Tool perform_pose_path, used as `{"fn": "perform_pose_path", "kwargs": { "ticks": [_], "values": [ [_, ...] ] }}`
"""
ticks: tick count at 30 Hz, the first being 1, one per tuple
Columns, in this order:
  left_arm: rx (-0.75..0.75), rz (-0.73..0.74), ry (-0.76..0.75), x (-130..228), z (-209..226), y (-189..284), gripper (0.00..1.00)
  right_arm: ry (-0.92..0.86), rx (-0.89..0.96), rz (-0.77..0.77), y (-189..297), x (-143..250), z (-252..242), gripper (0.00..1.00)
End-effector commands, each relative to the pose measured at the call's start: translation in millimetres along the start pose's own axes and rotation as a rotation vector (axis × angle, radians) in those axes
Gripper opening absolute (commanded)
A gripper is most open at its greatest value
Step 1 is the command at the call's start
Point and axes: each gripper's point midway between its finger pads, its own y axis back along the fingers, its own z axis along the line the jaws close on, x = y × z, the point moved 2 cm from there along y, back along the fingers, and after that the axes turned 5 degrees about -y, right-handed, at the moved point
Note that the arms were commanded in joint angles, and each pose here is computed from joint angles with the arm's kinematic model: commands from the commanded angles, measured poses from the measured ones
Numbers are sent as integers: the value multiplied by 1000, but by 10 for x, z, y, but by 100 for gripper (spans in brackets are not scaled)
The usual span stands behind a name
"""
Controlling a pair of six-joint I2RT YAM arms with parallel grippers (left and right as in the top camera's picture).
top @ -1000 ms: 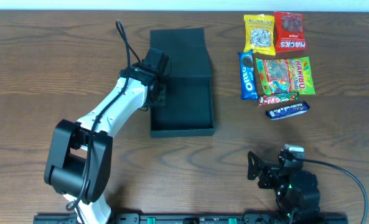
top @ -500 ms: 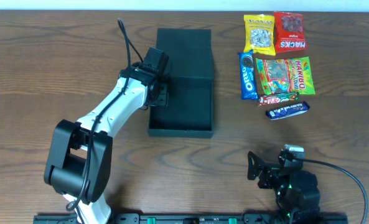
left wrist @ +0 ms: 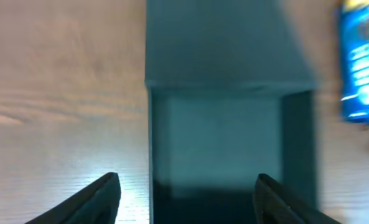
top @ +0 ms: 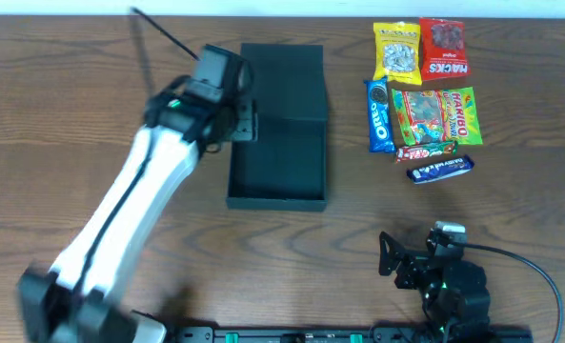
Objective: Pack container
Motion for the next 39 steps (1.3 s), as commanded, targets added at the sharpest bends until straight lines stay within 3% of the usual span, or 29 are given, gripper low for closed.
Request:
{"fn": "perform_pose_path", "kwargs": {
  "ticks": [1,13,22,28,31,35,39],
  "values": [
    [21,-71,-50,-29,-20,435,70,-18,19,-7,-13,3,-42,99],
    [-3,-58,-56,465,132,1225,69,-18,19,-7,-13,3,-42,99],
    [10,-111,-93,576,153,1514,70,-18,19,-7,-13,3,-42,99],
    [-1,-57,-113,713,188,1522,70,-27,14,-14,-13,-14,-31,99],
    [-4,-45,-135,741,194,1521,70,-210,-82,-62,-2,-159,135,99],
    [-4,-51,-163,726,192,1521,72,-555,-345,145,97,-15,579,99],
    [-4,-50,-167,729,193,1521,74,-686,-366,197,117,8,629,99]
  ]
}}
